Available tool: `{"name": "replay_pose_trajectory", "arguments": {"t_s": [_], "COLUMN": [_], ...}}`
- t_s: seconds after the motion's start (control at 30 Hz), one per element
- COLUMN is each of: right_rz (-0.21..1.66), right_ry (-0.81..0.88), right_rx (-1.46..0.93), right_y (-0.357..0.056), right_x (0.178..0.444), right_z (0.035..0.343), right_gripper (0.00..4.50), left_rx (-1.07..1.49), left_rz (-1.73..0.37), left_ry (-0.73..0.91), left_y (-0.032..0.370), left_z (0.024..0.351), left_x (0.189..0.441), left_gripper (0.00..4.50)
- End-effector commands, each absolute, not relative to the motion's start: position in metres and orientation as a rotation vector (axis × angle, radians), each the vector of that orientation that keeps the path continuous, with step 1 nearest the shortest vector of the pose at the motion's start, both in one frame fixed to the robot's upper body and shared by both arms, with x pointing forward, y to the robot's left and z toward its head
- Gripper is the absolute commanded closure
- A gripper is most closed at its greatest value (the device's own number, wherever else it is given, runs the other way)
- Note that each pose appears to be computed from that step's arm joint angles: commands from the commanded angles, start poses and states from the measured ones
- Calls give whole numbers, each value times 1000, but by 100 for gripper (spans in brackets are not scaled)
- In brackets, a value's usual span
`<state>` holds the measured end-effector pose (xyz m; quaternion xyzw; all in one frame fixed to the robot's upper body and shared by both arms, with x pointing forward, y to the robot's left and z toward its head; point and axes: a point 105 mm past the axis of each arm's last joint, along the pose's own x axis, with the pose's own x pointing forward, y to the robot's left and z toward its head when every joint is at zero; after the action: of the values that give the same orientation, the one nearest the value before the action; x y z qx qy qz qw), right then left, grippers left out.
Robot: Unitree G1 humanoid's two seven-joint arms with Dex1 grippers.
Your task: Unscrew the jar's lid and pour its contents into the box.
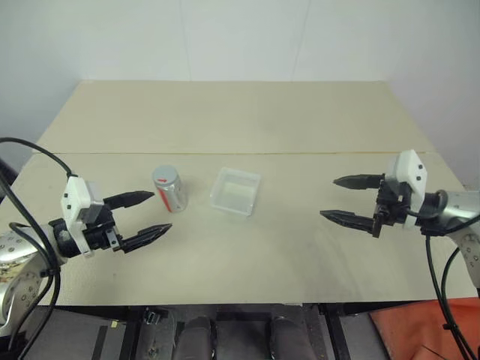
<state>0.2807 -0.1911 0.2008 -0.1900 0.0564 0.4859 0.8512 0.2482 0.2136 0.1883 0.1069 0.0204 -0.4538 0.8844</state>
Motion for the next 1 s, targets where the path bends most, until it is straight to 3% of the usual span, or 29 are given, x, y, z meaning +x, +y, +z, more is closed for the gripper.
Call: {"name": "replay_pose_trajectory", "arguments": {"t_s": [0.03,0.7,1.0], "right_rz": [1027,982,1010], "right_ry": [89,107,98], "right_rx": [-450,-413,-400], "right_y": [-194,-207,-199], "right_x": [278,289,283], "right_z": [211,213,209], "right_gripper": [0,0,0], "left_rx": [283,304,289], "left_rz": [-935,-911,-882], "left_ry": [-21,2,-42], "left_y": [217,217,215], "left_z": [206,201,204], "left_x": [251,253,256], "left_gripper": [3,3,3]}}
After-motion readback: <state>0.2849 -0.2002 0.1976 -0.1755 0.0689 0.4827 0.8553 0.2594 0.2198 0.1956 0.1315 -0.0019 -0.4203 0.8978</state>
